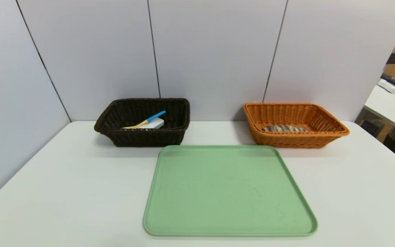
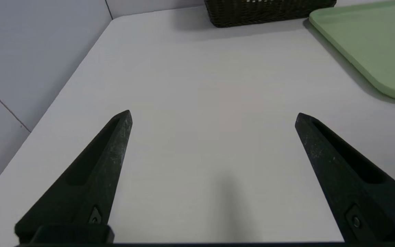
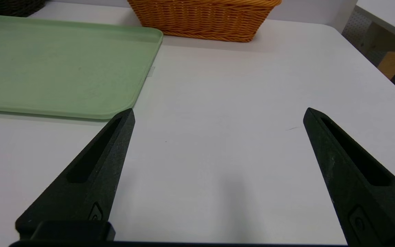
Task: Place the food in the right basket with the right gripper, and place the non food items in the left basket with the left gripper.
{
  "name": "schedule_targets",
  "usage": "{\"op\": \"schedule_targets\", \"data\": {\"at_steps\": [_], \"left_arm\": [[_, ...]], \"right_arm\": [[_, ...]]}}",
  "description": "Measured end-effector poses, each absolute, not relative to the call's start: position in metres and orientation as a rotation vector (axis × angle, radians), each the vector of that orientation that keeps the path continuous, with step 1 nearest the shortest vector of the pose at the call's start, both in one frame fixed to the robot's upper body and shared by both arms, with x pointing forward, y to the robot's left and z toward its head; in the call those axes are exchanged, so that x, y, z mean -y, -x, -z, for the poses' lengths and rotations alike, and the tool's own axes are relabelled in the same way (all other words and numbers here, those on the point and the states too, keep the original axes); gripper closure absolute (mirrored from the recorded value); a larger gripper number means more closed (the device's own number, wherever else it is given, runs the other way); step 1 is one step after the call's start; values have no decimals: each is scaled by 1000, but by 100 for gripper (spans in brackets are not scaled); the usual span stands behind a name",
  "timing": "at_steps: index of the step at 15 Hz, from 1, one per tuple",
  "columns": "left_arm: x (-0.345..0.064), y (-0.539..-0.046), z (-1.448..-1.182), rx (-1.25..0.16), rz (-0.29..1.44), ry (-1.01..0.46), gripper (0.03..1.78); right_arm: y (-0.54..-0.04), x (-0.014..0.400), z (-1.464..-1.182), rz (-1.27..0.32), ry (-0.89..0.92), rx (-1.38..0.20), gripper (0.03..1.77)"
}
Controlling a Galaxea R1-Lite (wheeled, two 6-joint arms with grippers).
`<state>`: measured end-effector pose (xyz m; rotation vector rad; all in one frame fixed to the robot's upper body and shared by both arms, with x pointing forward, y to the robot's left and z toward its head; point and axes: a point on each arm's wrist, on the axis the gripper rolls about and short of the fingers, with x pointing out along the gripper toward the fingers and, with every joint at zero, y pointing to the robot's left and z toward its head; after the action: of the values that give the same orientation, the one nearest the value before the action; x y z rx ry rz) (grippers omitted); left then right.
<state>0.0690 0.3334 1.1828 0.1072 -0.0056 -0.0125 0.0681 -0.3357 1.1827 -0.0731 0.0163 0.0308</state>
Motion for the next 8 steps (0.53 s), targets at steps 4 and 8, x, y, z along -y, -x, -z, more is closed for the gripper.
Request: {"op": "schedule_targets", "data": {"at_steps": [4, 8], "left_arm": [[-333, -69, -1182, -1, 38, -122, 12], [-333, -69, -1182, -3, 33, -53, 12]], "right_arm": [[-68, 336, -1183, -32, 73, -15, 10], [-68, 336, -1183, -31, 73, -14, 10]]}}
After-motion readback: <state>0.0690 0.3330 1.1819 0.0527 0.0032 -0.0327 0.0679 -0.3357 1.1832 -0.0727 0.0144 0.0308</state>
